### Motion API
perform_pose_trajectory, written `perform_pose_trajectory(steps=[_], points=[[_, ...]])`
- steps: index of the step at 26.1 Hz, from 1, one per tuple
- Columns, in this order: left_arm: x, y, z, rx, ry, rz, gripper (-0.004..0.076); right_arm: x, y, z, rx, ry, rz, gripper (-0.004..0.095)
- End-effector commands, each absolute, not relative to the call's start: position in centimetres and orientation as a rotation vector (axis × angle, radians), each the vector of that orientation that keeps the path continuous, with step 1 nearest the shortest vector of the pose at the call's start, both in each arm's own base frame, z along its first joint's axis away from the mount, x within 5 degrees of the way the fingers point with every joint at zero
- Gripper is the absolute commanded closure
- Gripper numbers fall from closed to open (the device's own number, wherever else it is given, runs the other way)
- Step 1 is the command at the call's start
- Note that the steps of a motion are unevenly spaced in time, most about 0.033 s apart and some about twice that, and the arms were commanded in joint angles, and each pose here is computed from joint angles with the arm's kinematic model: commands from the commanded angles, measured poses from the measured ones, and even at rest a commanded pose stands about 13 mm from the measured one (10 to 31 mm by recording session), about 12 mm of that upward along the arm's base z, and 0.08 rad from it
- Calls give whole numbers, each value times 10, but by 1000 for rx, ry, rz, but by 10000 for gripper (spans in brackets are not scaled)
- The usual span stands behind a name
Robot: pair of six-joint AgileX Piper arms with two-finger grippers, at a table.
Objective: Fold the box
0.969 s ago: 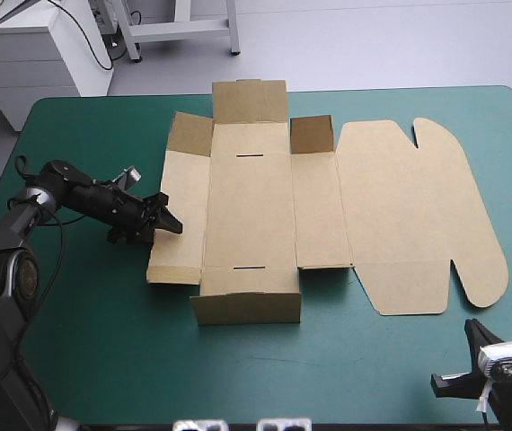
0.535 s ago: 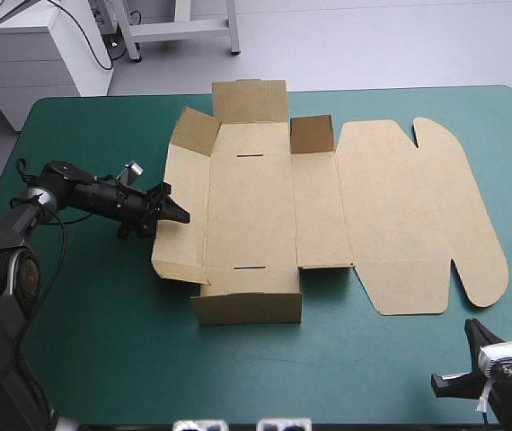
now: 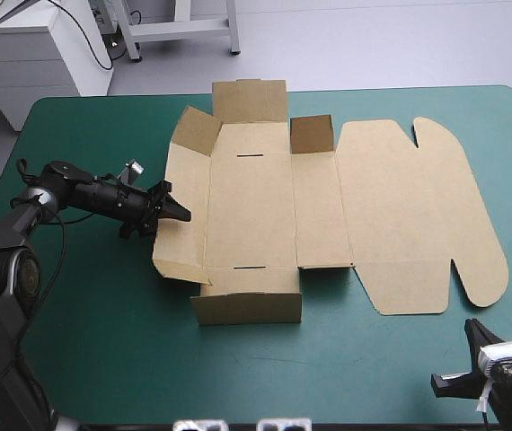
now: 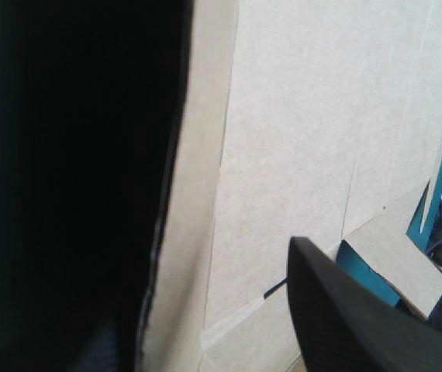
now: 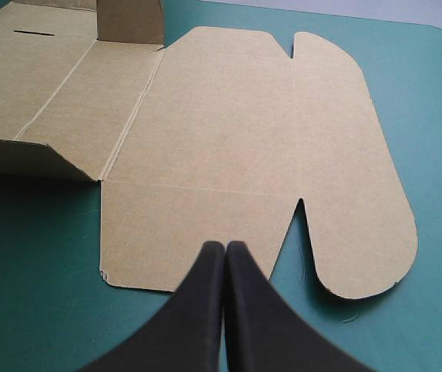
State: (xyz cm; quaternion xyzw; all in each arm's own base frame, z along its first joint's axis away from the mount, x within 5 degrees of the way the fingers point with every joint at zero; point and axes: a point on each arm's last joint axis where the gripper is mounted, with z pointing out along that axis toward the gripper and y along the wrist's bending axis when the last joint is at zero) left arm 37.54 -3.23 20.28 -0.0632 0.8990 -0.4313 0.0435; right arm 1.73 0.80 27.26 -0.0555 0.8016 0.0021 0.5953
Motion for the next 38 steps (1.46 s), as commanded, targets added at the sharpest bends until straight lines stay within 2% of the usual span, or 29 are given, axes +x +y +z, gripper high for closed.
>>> perform_pose_trajectory(steps=[1, 2, 4, 5, 7, 14, 19, 25, 30, 35, 38], points=[[370, -40, 232, -120, 2681, -1425, 359, 20, 8, 287, -119, 1787, -4, 928], [370, -40, 232, -117, 2685, -1419, 360, 20, 8, 287, -119, 1787, -4, 928], [370, -39, 231, -92, 2684, -1411, 444, 20, 8, 287, -119, 1787, -4, 928], [369, -40, 231, -33, 2676, -1405, 587, 20, 8, 287, -119, 1787, -4, 928], [368, -40, 231, 17, 2666, -1404, 726, 20, 8, 287, -119, 1787, -4, 928], [366, -37, 230, 75, 2720, -1335, 732, 20, 8, 287, -119, 1787, -4, 928], [366, -25, 241, 257, 2943, -840, 732, 20, 8, 287, -119, 1787, -4, 928], [372, -32, 265, 642, 2964, -213, 732, 20, 8, 287, -119, 1787, -4, 928], [378, -52, 287, 985, 2829, 240, 732, 20, 8, 287, -119, 1787, -4, 928], [379, -80, 299, 1502, 2555, 602, 732, 20, 8, 287, -117, 1787, -3, 928], [385, -95, 309, 1615, 2349, 879, 732, 20, 8, 287, -117, 1787, -3, 928]])
